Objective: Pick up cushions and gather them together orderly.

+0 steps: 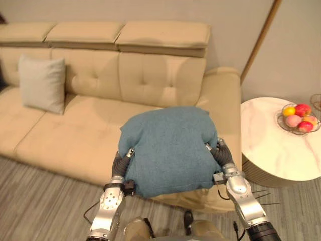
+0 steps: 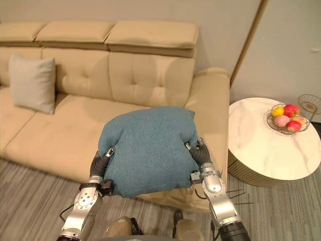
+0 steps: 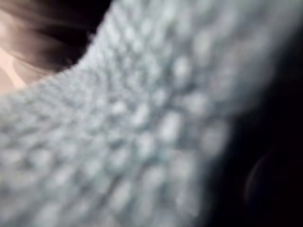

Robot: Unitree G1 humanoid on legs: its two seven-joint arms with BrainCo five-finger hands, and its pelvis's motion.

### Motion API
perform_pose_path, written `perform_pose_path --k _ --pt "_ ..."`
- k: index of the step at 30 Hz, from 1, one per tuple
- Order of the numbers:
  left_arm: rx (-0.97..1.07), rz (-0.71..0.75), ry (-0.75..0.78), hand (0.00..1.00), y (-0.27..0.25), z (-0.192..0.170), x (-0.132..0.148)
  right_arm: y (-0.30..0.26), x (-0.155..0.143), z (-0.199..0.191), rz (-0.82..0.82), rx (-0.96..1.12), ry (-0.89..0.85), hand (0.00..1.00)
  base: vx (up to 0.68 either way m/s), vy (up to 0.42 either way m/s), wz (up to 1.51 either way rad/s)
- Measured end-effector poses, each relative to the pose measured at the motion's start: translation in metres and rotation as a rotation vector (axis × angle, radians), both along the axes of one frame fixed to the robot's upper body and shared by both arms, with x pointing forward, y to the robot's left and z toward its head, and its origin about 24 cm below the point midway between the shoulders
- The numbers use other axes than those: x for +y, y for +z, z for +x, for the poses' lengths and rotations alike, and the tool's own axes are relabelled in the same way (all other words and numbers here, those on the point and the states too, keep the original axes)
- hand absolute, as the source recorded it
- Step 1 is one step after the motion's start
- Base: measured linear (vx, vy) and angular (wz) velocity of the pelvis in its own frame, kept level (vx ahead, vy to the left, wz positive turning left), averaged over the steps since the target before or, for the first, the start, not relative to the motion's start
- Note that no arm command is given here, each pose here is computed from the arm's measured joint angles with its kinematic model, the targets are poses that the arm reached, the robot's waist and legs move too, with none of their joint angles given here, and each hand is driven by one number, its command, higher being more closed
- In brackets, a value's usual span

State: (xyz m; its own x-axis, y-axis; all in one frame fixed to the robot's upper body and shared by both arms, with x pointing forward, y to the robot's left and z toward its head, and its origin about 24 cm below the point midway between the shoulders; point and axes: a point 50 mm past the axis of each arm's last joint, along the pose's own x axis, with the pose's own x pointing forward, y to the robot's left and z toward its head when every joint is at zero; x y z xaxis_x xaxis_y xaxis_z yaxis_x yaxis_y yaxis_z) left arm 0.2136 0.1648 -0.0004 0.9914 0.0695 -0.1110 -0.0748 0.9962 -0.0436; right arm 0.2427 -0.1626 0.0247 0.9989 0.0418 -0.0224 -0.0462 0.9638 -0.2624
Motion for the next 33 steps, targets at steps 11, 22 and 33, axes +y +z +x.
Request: perform_pose_path --k 11,22,33 --pt "0.058 -0.006 0.083 1.00 -0.009 -0.025 0.016 -0.005 0.021 -0.001 0.041 0.021 0.062 1.00 0.21 0.336 -1.30" --pt "-0.092 0.026 0.171 1.00 0.023 -0.003 0.036 0.037 0.050 0.035 0.020 -0.146 0.159 1.00 -0.01 0.026 -0.12" --pt "-0.633 0.076 0.368 1.00 0.179 0.104 0.059 0.193 0.086 0.123 0.026 -0.582 0.054 1.00 -0.15 -0.015 0.30"
